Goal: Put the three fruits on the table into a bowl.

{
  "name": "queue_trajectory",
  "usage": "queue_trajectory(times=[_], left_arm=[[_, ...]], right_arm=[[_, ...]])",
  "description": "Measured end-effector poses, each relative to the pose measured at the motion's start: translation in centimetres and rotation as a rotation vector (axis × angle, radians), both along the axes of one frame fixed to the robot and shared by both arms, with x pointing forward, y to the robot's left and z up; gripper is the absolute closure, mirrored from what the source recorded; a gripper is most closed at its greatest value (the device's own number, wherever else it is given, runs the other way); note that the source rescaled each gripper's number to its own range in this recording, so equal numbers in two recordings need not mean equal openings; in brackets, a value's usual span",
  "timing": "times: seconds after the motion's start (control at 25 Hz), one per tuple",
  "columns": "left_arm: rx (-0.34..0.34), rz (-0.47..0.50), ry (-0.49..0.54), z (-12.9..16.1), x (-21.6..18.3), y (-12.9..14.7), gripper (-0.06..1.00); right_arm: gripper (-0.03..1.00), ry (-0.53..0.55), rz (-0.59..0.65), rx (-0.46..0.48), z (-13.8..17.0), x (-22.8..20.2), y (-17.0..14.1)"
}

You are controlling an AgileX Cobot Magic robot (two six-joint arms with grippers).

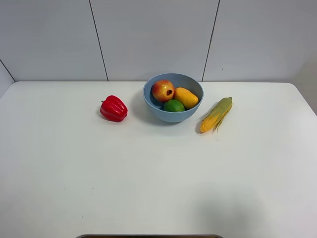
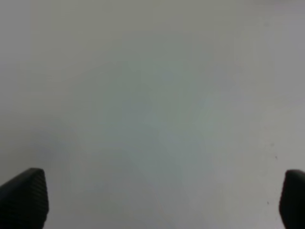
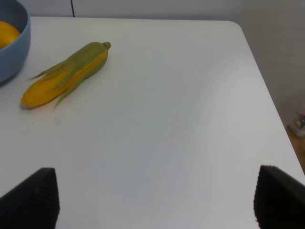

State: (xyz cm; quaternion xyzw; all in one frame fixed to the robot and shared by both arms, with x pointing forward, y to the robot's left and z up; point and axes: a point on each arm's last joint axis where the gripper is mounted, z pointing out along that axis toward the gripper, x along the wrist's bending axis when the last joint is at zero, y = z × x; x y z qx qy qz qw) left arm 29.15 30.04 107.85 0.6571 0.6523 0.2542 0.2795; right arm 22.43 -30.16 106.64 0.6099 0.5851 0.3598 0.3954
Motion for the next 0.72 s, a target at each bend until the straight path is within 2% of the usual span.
queue_trajectory(times=[0.28,0.52,0.72], left_arm=[[0.012,0.085,-0.126,-2.9,-3.6,0.4,-0.03],[0.046,0.059,-0.237,-4.4,-5.3,-0.3,-0.03],[0.054,0.038,-0.242,-4.4,-5.3,-0.4,-0.03]], right_arm=[[0.35,0.000,0.000,0.000,0.0,0.0,0.0],[0.35,0.000,0.000,0.000,0.0,0.0,0.0],[0.35,0.000,0.000,0.000,0.0,0.0,0.0]])
